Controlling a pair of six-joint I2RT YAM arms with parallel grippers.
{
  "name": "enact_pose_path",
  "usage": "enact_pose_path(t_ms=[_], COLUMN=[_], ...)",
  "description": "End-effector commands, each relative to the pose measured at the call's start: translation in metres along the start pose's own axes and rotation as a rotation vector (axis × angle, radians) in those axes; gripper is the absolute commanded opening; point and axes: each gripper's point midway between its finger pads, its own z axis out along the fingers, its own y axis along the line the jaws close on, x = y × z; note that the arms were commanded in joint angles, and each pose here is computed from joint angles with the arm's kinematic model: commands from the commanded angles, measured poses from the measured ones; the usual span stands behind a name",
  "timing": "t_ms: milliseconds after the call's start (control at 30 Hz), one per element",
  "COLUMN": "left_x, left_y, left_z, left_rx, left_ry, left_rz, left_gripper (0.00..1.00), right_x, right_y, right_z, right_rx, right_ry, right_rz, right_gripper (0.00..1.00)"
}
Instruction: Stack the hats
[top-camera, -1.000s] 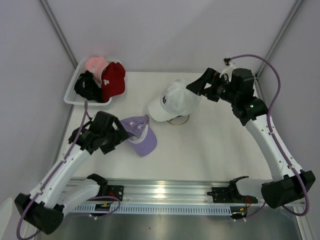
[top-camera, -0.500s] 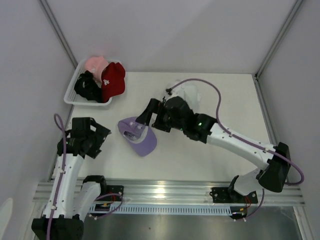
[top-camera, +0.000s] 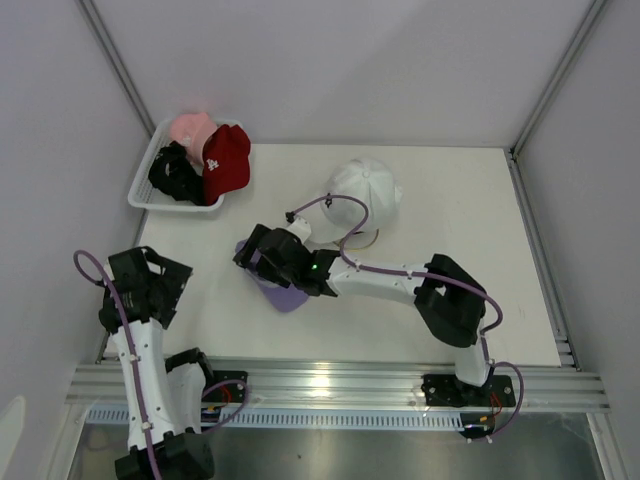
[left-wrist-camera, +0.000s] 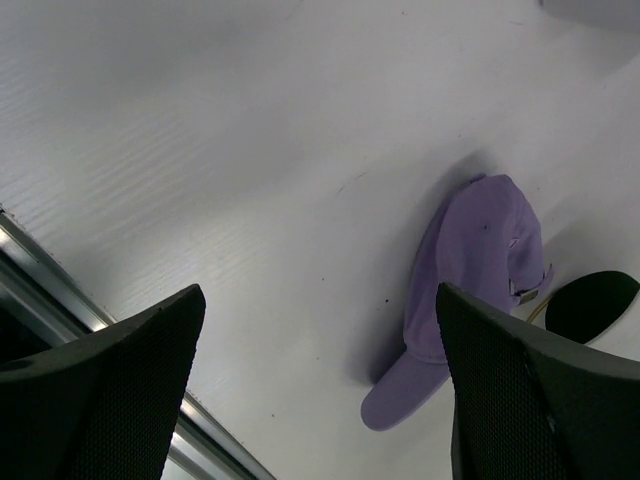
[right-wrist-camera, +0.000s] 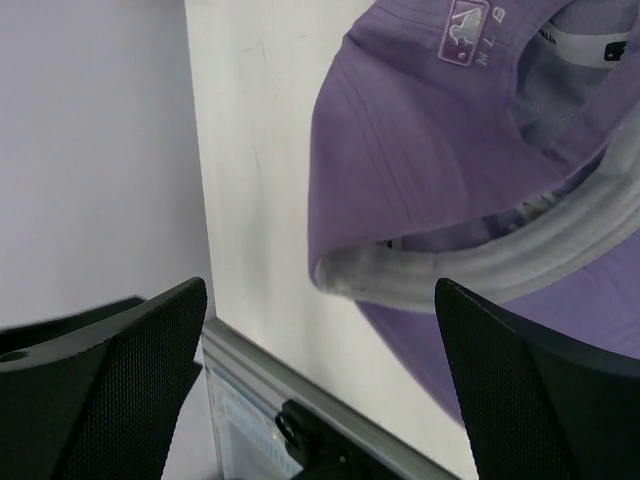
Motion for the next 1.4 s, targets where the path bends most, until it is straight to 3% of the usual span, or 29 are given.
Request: enact_pose_path(t_ms=[0,267,433,533,633,667,700,833,1033,1100,1233,1367], left_x=[-0.003,-0.014,-0.018,-0.02,-0.016,-0.014,-0.013,-0.006,0.015,0.016,0.016,0.017], left_y=[-0.003,0.0,0.002,0.0,-0.005,-0.007,-0.008,-0.018,-0.058,-0.075,-0.089,-0.103], left_z=[0.0,0.005,0.005,0.004,0.004,0.004,0.004,0.0,-0.007,-0.019,-0.03,-0.041], left_rx=[0.061,0.056,0.049,0.064,0.098,0.113,0.121,0.202,0.498,0.62,0.695,0.781], left_ry=[-0.002,-0.016,-0.031,-0.04,-0.026,-0.015,-0.015,0.018,0.178,0.214,0.269,0.353], left_rz=[0.033,0.046,0.048,0.057,0.068,0.072,0.074,0.063,-0.01,-0.017,-0.102,-0.182], left_gripper=[1.0,1.0,1.0,0.99,0.99,1.0,0.99,0.99,0.99,1.0,1.0,0.99], right_x=[-0.015,-0.006,-0.005,-0.027,-0.047,-0.051,-0.058,-0.065,-0.103,-0.101,-0.107,-0.123], right_y=[0.021,0.025,0.017,0.025,0.037,0.042,0.063,0.107,0.2,0.228,0.241,0.239], right_z=[0.02,0.049,0.066,0.068,0.076,0.077,0.073,0.056,-0.029,-0.064,-0.094,-0.109], right_rx=[-0.062,-0.021,-0.016,-0.029,-0.054,-0.062,-0.106,-0.269,-0.64,-0.813,-0.908,-0.946], right_ry=[-0.1,-0.085,-0.071,-0.102,-0.084,-0.071,-0.054,-0.061,-0.201,-0.187,-0.238,-0.295], right_rz=[0.11,0.117,0.061,0.029,-0.036,-0.074,-0.086,-0.191,-0.361,-0.442,-0.574,-0.592], right_gripper=[1.0,0.96,0.77,0.58,0.25,0.03,0.0,0.0,0.0,0.0,0.0,0.0])
